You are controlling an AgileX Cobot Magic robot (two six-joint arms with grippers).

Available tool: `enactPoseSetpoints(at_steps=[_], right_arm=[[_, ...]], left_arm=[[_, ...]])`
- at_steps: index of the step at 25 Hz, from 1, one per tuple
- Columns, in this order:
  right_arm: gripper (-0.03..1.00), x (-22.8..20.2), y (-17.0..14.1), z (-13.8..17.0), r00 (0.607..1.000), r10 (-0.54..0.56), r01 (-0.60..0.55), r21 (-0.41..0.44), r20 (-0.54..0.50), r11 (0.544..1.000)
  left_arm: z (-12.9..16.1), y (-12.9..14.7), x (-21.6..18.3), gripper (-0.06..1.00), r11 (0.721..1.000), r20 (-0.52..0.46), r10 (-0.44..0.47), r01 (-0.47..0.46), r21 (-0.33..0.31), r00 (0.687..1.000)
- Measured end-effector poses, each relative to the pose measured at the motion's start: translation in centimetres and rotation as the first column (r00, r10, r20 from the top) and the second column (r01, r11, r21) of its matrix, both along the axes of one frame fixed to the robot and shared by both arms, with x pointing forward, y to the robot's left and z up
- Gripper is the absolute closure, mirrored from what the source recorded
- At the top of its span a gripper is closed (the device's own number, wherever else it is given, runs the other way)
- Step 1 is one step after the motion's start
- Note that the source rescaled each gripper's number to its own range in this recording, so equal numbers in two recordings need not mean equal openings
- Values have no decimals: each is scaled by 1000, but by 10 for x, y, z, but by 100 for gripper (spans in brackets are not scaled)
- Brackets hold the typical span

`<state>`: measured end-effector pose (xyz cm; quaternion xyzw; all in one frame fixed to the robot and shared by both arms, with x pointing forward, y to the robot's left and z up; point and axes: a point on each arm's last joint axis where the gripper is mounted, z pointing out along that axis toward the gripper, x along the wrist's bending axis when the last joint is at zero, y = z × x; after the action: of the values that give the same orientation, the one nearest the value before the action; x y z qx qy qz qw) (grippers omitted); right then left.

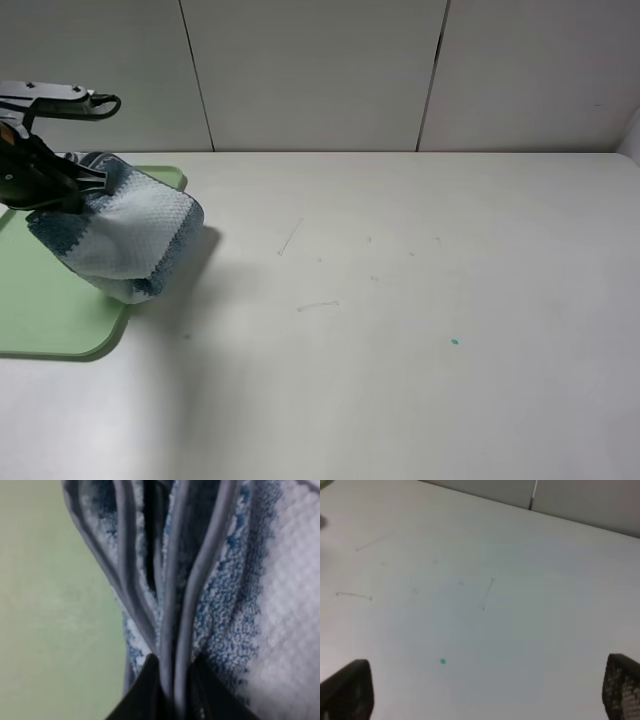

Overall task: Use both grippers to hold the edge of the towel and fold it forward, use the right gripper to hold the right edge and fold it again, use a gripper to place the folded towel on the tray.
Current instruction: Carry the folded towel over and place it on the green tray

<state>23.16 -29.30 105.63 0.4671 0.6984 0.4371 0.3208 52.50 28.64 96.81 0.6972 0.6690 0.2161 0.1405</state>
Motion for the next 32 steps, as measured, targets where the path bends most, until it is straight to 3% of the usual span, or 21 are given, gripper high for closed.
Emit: enactPoseSetpoints(at_steps=[20, 32], right_arm=[[-3, 0, 0, 0, 1000, 0, 0, 0, 0, 1000], [-3, 0, 0, 0, 1000, 0, 0, 0, 0, 1000]], left_arm=[[-9, 55, -5, 87, 995, 77, 87, -90, 41, 993], [-8, 58, -2, 87, 996, 116, 73, -79, 42, 991]])
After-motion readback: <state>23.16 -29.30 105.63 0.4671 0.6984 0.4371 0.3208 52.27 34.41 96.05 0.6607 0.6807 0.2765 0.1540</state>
